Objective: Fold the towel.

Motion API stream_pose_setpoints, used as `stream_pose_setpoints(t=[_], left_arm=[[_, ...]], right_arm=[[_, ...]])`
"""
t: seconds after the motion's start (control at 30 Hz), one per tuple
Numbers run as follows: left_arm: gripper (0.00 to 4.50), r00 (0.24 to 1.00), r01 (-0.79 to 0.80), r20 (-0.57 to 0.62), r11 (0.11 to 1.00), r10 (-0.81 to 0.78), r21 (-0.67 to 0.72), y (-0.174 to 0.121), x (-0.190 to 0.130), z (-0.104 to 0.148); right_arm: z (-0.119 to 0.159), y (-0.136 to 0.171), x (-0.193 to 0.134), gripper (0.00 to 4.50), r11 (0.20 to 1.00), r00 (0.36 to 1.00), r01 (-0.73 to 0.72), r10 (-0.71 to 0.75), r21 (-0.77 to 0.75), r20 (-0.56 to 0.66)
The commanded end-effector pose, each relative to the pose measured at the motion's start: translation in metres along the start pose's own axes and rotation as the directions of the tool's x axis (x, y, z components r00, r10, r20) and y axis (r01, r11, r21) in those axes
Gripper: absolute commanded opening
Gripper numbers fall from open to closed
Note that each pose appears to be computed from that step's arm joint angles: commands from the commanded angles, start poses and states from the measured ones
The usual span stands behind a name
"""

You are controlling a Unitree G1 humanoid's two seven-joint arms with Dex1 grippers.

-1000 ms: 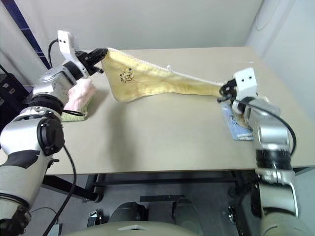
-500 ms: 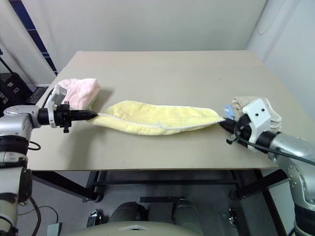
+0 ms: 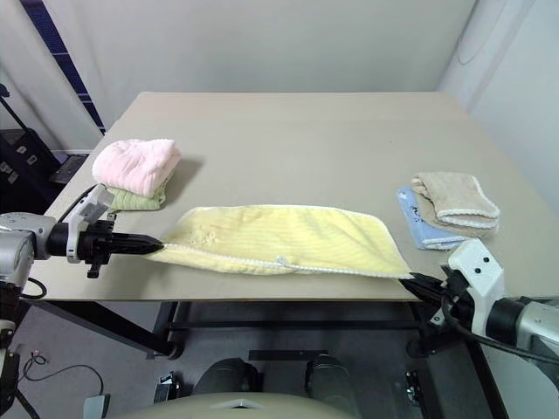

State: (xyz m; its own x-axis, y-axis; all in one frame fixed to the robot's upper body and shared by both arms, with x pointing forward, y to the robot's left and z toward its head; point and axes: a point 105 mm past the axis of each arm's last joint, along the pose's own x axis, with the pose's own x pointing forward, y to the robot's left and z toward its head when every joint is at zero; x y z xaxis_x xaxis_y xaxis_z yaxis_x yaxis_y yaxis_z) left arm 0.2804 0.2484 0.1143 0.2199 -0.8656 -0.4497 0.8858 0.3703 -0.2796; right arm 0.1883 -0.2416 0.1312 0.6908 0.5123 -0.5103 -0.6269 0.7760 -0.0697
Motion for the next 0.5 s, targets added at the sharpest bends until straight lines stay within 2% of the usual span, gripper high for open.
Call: stream_pose_setpoints(t=[0.03, 0.23, 0.37, 0.5], left_arm=[[0.03, 0.999, -0.040, -0.035, 0.999, 0.040, 0.015, 0.005, -0.009, -0.001], [0.03, 0.994, -0.103, 0.038, 0.994, 0.104, -0.027, 0.019, -0.012, 0.003], [0.03, 0.973, -0.162, 0.153, 0.985, 0.170, -0.063, 0.035, -0.014, 0.025], [0.03, 0.958, -0.212, 0.180, 0.974, 0.223, -0.079, 0.048, -0.011, 0.033]], right_arm=[[0.012, 0.001, 0.006, 0.00, 0.998, 1.000, 0.008, -0.006, -0.065, 0.031], [0.016, -0.018, 0.024, 0.00, 0.998, 0.996, 0.058, -0.056, -0.033, 0.063], [0.012, -0.032, 0.039, 0.00, 0.997, 0.996, 0.075, -0.075, -0.011, 0.044], [0.021, -0.053, 0.054, 0.00, 0.993, 0.991, 0.109, -0.112, 0.040, 0.079]])
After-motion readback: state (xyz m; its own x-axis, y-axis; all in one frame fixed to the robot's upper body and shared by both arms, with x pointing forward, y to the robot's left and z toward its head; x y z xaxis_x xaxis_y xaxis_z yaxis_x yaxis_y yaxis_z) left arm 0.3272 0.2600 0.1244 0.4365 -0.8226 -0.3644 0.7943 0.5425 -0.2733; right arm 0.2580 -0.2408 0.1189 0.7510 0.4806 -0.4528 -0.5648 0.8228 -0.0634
